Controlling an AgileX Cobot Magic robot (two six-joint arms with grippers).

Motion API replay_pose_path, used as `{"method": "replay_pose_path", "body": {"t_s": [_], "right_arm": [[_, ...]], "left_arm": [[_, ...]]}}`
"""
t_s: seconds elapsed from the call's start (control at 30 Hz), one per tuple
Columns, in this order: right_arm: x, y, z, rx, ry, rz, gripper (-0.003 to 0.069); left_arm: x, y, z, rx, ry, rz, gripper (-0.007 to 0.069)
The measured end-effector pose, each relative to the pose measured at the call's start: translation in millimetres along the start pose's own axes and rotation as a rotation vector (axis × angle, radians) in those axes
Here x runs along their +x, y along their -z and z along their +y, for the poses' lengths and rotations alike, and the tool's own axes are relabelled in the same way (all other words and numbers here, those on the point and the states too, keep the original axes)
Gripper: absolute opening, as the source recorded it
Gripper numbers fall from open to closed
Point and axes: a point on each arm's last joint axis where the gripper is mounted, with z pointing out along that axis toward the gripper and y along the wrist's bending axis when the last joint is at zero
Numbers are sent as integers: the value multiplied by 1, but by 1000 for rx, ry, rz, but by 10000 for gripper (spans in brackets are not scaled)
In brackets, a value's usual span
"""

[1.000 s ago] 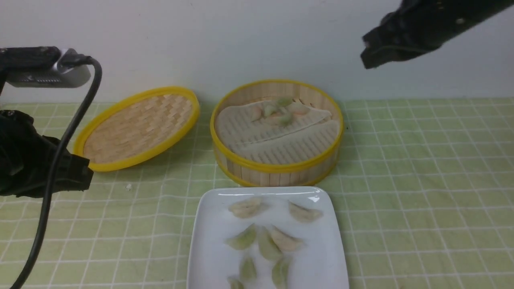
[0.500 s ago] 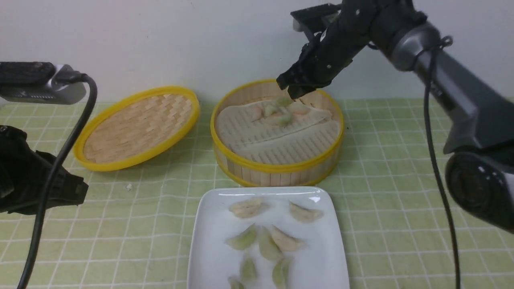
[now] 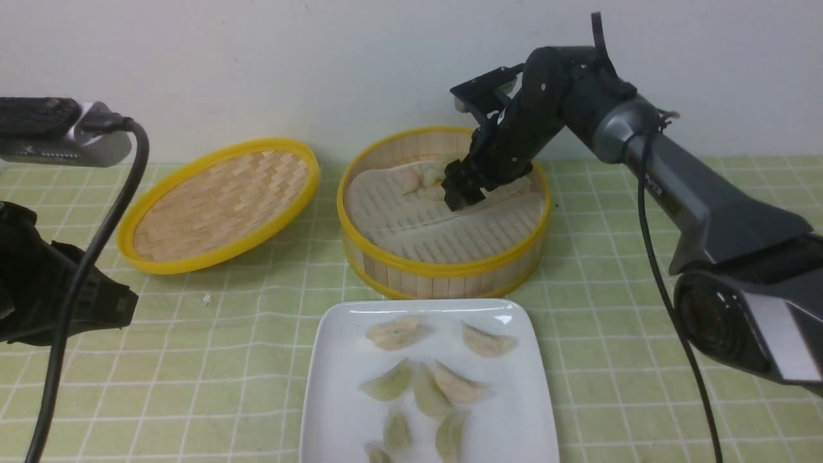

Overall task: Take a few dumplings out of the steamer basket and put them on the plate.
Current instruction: Use the right arm to grab a dumpling from inside the steamer, then use the right arm to put the dumpling into the plate

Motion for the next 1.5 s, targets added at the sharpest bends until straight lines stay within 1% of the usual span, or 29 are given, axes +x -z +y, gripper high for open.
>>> {"method": "replay_pose_path", "body": {"t_s": [0.3,0.4,0.43,0.47,0.57,0.67,0.73,0.9,1.03,1.17,1.2,1.27,1.4,1.43,1.5], "right_arm": [[0,-19,8,14,53,-40,514],[-1,-19,8,15,72,-43,463],[-1,-19,9,14,76,-42,379],[-1,-19,10,12,77,-41,357],[-4,-12,12,6,82,-27,353],[-13,12,15,-2,79,-28,353],[-25,34,16,11,58,-85,353],[-42,82,22,22,-36,-164,353],[-41,110,33,8,-66,-129,353],[-14,148,68,-38,-54,1,353],[-4,147,74,-50,-54,43,353],[18,163,96,-85,-40,104,353],[65,158,122,-136,-29,264,353],[67,157,123,-137,-27,272,353],[94,140,135,-155,-41,378,353]], "left_arm": [[0,0,0,-1,0,-1,-6],[0,0,0,-1,0,-1,-6],[0,0,0,-1,0,-1,-6],[0,0,0,-1,0,-1,-6],[0,0,0,-1,0,-1,-6],[0,0,0,-1,0,-1,-6],[0,0,0,-1,0,-1,-6],[0,0,0,1,1,-1,-6],[0,0,0,1,1,-1,-6],[0,0,0,1,1,-1,-6],[0,0,0,1,1,-1,-6],[0,0,0,0,1,-2,-6],[-2,0,0,-4,0,-17,-6],[-2,0,0,-5,0,-18,-6],[-3,0,1,-8,0,-29,-6]]}}
